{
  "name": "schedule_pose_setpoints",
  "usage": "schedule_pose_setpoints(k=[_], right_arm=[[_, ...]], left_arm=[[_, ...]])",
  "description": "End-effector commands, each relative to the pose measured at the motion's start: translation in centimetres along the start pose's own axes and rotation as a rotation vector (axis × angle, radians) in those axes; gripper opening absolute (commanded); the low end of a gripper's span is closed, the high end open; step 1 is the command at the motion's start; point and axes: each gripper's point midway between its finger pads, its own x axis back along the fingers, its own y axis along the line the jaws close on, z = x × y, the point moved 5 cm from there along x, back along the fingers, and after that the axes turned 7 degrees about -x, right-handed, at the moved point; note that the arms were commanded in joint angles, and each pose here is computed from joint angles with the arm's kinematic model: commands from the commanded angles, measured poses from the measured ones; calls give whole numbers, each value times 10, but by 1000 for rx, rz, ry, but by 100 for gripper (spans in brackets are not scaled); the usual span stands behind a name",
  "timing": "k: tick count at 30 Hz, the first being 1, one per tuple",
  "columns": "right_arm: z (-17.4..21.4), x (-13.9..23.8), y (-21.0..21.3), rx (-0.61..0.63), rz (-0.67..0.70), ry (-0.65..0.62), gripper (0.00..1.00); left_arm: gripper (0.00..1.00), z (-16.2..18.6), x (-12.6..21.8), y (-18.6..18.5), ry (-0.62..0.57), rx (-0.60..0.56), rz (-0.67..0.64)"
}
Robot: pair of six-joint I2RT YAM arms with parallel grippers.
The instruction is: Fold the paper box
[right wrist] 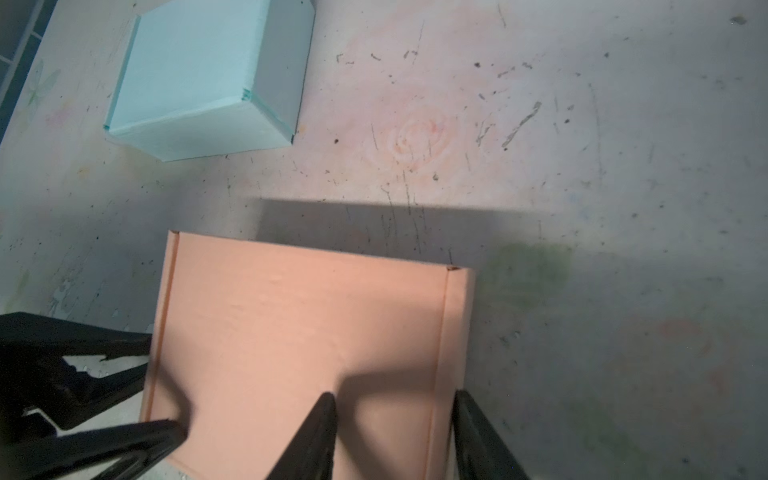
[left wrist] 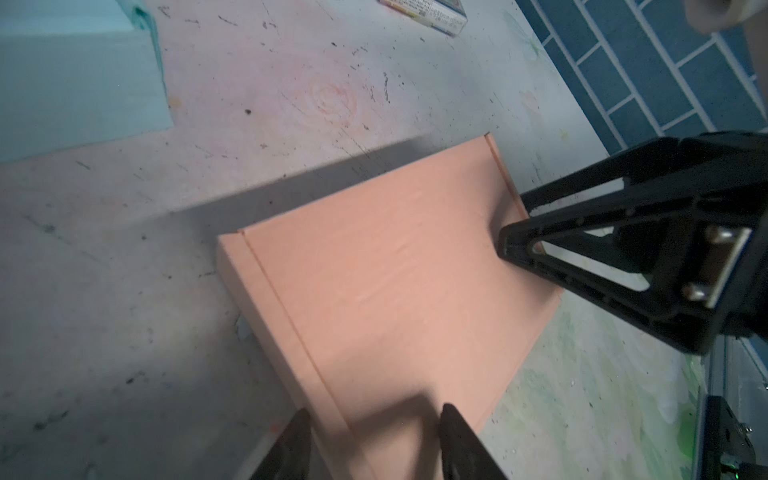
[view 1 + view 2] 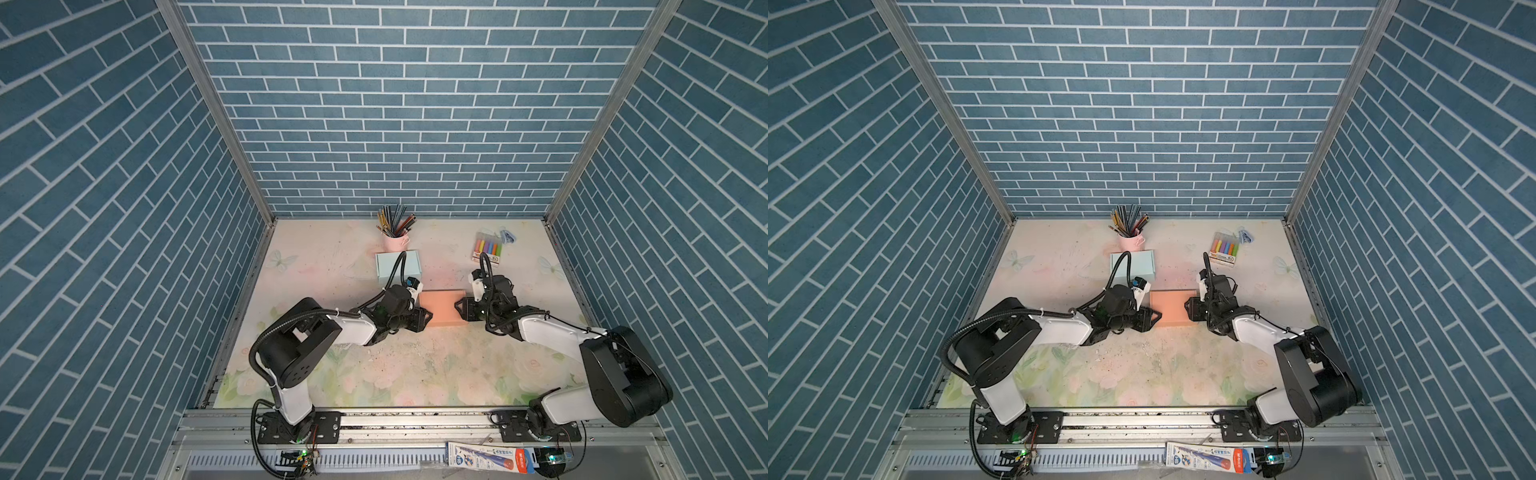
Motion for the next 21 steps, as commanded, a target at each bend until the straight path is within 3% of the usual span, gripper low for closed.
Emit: schedule_pose_setpoints(k=[1, 11, 21], right_arm=[[10, 5, 20, 16, -144, 57, 46], [-1, 4, -3, -6, -97, 30, 47], [-18, -9, -13, -21, -96, 7, 48]], left_arm=[[50, -35, -12, -26, -122, -62, 116], [50, -48, -40, -24, -131, -58, 113], [50, -45, -44, -27, -129, -47, 122]])
